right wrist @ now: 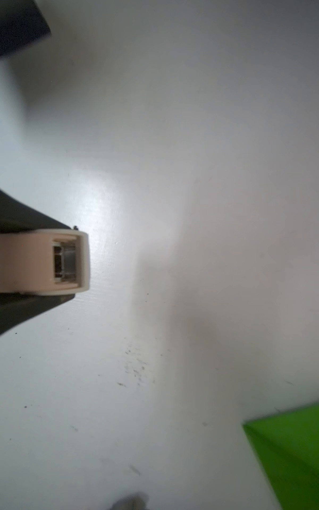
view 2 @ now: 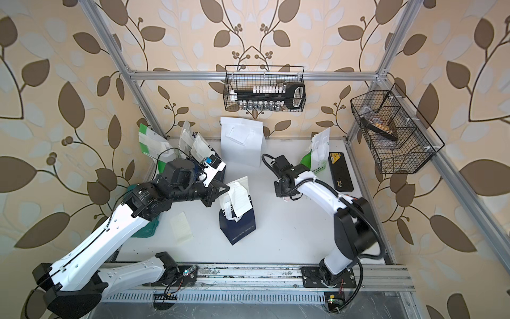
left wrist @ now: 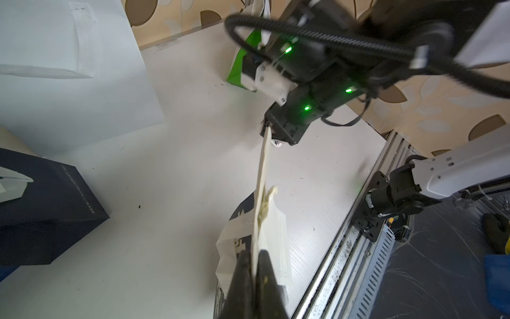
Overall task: Staple the receipts to the bags
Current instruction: Place the stapler in the takeout bag.
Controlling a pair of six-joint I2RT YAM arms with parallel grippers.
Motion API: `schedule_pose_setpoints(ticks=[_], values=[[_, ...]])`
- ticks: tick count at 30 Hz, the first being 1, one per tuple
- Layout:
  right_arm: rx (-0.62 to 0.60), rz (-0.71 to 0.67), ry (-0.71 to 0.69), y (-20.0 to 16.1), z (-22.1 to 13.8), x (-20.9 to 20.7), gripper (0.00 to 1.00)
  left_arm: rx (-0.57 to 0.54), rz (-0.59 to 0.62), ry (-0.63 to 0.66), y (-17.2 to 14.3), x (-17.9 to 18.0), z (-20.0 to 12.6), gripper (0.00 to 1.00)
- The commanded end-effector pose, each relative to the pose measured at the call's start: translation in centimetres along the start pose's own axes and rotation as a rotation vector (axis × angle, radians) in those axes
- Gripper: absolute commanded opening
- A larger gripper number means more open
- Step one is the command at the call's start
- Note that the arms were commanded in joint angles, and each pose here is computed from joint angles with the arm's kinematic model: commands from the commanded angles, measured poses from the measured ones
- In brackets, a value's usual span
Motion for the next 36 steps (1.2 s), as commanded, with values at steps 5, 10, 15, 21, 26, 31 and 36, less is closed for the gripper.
schedule_pose_setpoints(ticks=[5,10,15,21,26,31,36], values=[[-0.781,0.109,0.423,5.8,-18.5,6.0,0.00,-0.076,-0.045,0.011,1.3,-0.1,-0.4,0.00],[-0.862,0.184,0.676,7.7,-21.6,9.9,0.00,-0.097,-0.054,0.000,1.6,-0.3,-0.5,0.00],[-0.797,0.173,0.723,8.7,-20.4,14.3,0.00,-0.107,-0.069,-0.002,1.7,-0.3,-0.1,0.00],[-0.803,0.155,0.686,8.6,-19.2,16.4,0.00,-0.105,-0.081,-0.003,1.8,-0.4,-0.1,0.00],[-0.846,0.104,0.659,8.0,-19.2,17.2,0.00,-0.100,-0.120,0.016,1.9,-0.2,0.0,0.00],[-0.867,0.049,0.618,7.2,-19.1,17.3,0.00,-0.103,-0.126,0.035,1.9,0.1,-0.2,0.00],[-0.889,0.027,0.579,6.1,-19.0,17.1,0.00,-0.129,-0.115,0.028,2.2,-0.1,-0.7,0.00]])
Point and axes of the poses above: each gripper's point midway between its finger pads, its own z axis out along the fingers, its own x axis along the line the jaws close on, y = z × x, the point moved 4 cm from there along -z, back along the fingers, and after that the axes turned 4 degrees about -z, right-handed, at the moved point
